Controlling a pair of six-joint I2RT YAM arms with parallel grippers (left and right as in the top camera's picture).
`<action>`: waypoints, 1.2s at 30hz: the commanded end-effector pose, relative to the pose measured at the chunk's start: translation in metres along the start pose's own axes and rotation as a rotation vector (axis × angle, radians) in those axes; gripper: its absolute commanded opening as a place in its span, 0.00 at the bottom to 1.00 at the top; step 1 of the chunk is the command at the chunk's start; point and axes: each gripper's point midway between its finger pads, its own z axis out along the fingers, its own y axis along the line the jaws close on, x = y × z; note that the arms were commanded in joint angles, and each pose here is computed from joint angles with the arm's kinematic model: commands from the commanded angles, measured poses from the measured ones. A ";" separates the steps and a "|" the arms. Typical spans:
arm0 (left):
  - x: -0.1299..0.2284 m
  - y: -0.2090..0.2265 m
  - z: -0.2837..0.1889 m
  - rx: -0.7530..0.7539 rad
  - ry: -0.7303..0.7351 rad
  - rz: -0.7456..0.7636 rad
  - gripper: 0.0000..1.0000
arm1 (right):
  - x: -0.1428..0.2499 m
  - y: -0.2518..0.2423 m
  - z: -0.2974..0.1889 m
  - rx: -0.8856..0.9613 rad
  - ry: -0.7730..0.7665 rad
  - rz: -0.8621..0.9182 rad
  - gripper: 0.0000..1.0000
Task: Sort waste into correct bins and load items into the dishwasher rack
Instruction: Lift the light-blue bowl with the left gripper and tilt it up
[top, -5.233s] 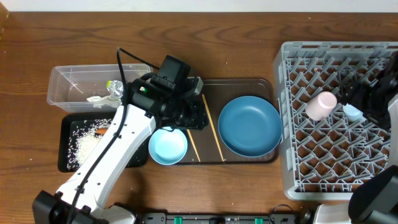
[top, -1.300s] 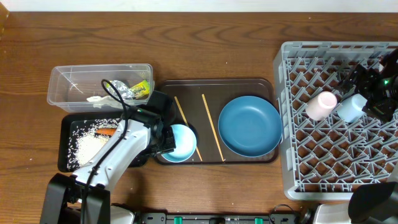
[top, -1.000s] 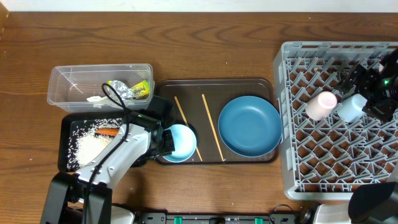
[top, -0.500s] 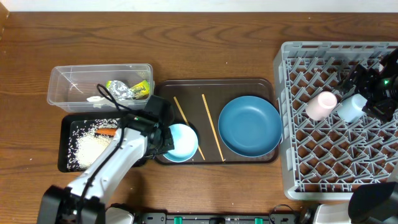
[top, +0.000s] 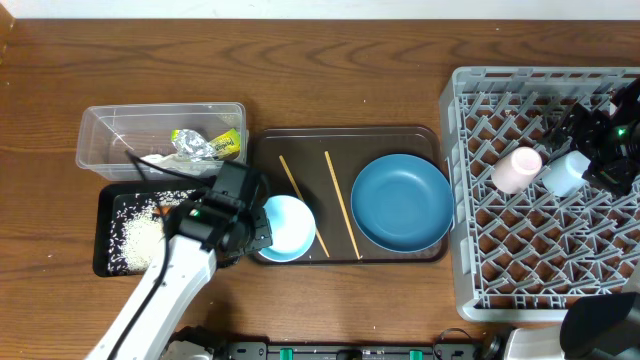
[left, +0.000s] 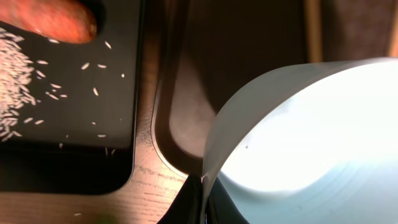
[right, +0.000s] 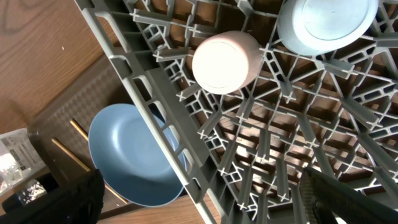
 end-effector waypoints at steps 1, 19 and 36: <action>-0.008 -0.013 -0.023 0.082 -0.056 0.006 0.06 | -0.003 0.001 -0.005 -0.009 -0.018 -0.008 0.99; -0.033 -0.051 -0.118 0.198 -0.077 0.032 0.06 | -0.002 0.010 -0.006 -0.062 -0.010 -0.002 0.99; -0.028 -0.049 -0.083 0.109 0.079 0.016 0.07 | 0.072 0.106 0.004 -0.217 0.148 -0.466 0.49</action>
